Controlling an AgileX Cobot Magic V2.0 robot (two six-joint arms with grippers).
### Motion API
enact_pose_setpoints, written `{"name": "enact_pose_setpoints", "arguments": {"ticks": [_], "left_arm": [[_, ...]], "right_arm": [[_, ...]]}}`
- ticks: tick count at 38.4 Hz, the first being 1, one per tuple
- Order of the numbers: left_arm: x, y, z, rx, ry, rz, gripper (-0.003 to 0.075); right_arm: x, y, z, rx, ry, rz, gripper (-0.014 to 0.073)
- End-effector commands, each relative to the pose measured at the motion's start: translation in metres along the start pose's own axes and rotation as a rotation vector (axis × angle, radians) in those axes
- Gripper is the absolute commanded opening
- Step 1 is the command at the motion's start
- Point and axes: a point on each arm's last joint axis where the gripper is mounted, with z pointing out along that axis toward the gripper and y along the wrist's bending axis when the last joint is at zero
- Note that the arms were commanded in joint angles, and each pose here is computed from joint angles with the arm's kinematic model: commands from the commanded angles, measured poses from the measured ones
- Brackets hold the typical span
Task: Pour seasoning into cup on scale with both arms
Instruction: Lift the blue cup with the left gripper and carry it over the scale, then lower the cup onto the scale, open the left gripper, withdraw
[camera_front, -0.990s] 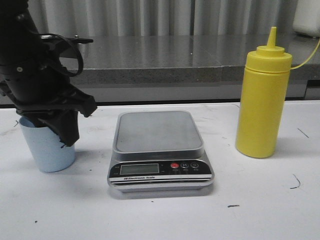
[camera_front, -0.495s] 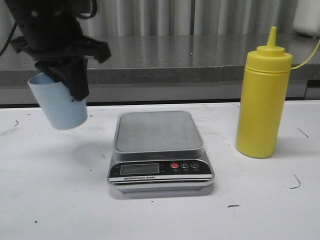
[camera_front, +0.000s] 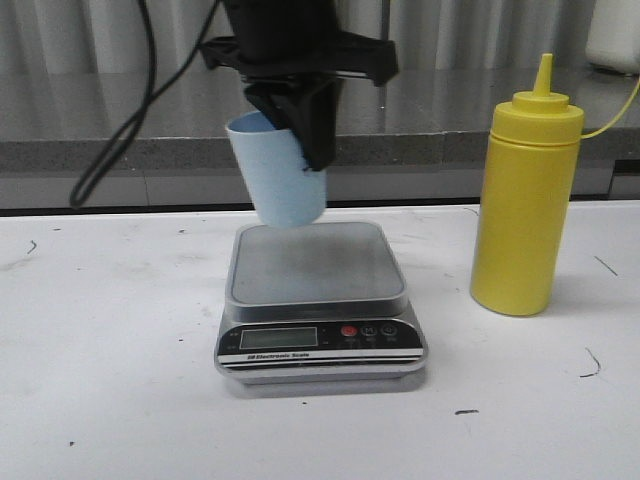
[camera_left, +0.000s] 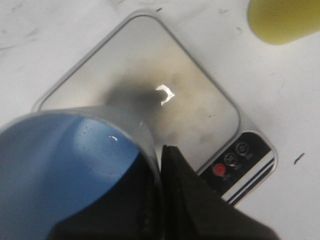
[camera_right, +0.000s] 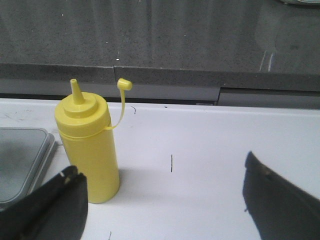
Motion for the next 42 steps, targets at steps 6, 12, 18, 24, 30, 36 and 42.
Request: {"name": "enact_pose_setpoints", "arguments": {"ticks": [6,12,18,24,30,36,42], "left_arm": [[-0.012,-0.02,-0.008,0.007,-0.059,0.046,-0.002],[-0.008,-0.017,-0.003,-0.021,-0.009,0.057,-0.0019],[-0.01,-0.016,-0.003,-0.026,-0.025,0.06,-0.0013],[-0.012,-0.017,-0.003,-0.021,-0.048,0.059,0.0094],[-0.013,-0.017,-0.006,-0.021,-0.047,0.059,0.0301],[-0.014,-0.018,-0.024,-0.02,-0.002,0.059,0.0454],[-0.016,-0.018,-0.046,-0.021,-0.045,0.059,0.0403]], "right_arm": [[-0.018,-0.001,-0.002,0.009,-0.109,-0.005,0.0644],[-0.018,-0.001,-0.002,0.009,-0.109,-0.005,0.0644],[-0.018,-0.001,-0.002,0.009,-0.109,-0.005,0.0644],[-0.018,-0.001,-0.002,0.009,-0.109,-0.005,0.0644],[-0.018,-0.001,-0.002,0.009,-0.109,-0.005,0.0644],[-0.018,-0.001,-0.002,0.009,-0.109,-0.005,0.0644],[-0.018,-0.001,-0.002,0.01,-0.111,-0.005,0.0644]]}}
